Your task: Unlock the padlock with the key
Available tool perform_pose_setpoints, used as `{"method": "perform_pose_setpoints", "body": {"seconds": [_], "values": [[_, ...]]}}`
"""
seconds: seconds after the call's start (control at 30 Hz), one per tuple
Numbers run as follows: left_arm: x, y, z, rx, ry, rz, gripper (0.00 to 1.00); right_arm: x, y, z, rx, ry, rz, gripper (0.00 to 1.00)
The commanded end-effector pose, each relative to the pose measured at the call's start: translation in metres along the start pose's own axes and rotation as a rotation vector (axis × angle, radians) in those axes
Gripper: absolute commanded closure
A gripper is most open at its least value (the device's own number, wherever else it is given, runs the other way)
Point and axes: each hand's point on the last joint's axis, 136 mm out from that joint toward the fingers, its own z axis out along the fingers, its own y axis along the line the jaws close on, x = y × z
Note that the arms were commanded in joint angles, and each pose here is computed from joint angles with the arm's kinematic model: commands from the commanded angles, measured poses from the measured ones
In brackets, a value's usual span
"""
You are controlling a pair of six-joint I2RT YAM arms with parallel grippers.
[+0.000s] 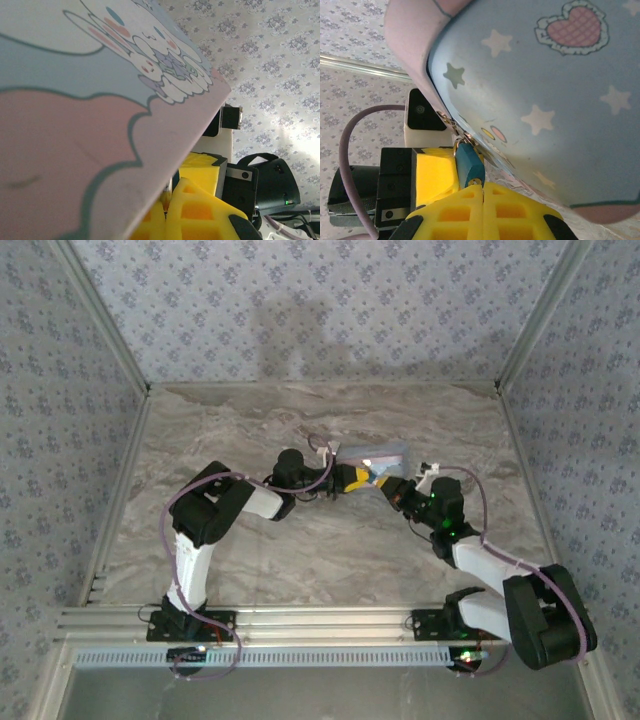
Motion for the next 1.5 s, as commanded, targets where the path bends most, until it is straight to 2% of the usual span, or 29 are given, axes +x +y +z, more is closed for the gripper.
{"method": "perform_pose_setpoints", "body": {"seconds": [0.0,0.27,0.43,0.47,0.57,0.67,0.8,0.97,1.07,1.3,1.47], "values": [[0.029,-0.020,0.015,0.060,0.120,0.080,1.00,-0.006,0.026,0.013,-0.037,0.004,-0.059,1.00],[0.051,-0.023,0.027,0.075,0.182,0.090,1.00,0.005,0.030,0.036,-0.026,0.039,-0.064,1.00],[0.042,-0.008,0.019,0.011,0.129,0.072,1.00,0.013,0.014,0.036,0.021,0.077,-0.063,1.00],[0.038,-0.002,0.015,-0.015,0.112,0.066,1.00,0.013,0.010,0.032,0.036,0.077,-0.063,0.98],[0.027,0.009,0.003,-0.075,0.068,0.063,1.00,0.018,-0.005,0.019,0.111,0.101,-0.094,0.77],[0.020,0.019,-0.005,-0.135,0.048,0.051,1.00,0.025,-0.024,0.001,0.200,0.134,-0.125,0.65],[0.017,0.023,-0.007,-0.167,0.033,0.054,1.00,0.038,-0.043,-0.023,0.319,0.198,-0.188,0.59],[0.015,0.029,-0.010,-0.214,0.023,0.047,1.00,0.045,-0.056,-0.048,0.446,0.259,-0.302,0.58],[0.017,0.029,-0.009,-0.219,0.035,0.039,1.00,0.045,-0.048,-0.052,0.472,0.280,-0.443,0.60],[0.018,0.024,-0.009,-0.216,0.052,0.025,1.00,0.043,-0.022,-0.039,0.494,0.310,-0.724,0.58],[0.017,0.018,-0.009,-0.201,0.061,0.019,1.00,0.045,-0.018,-0.021,0.523,0.346,-0.832,0.52]]}}
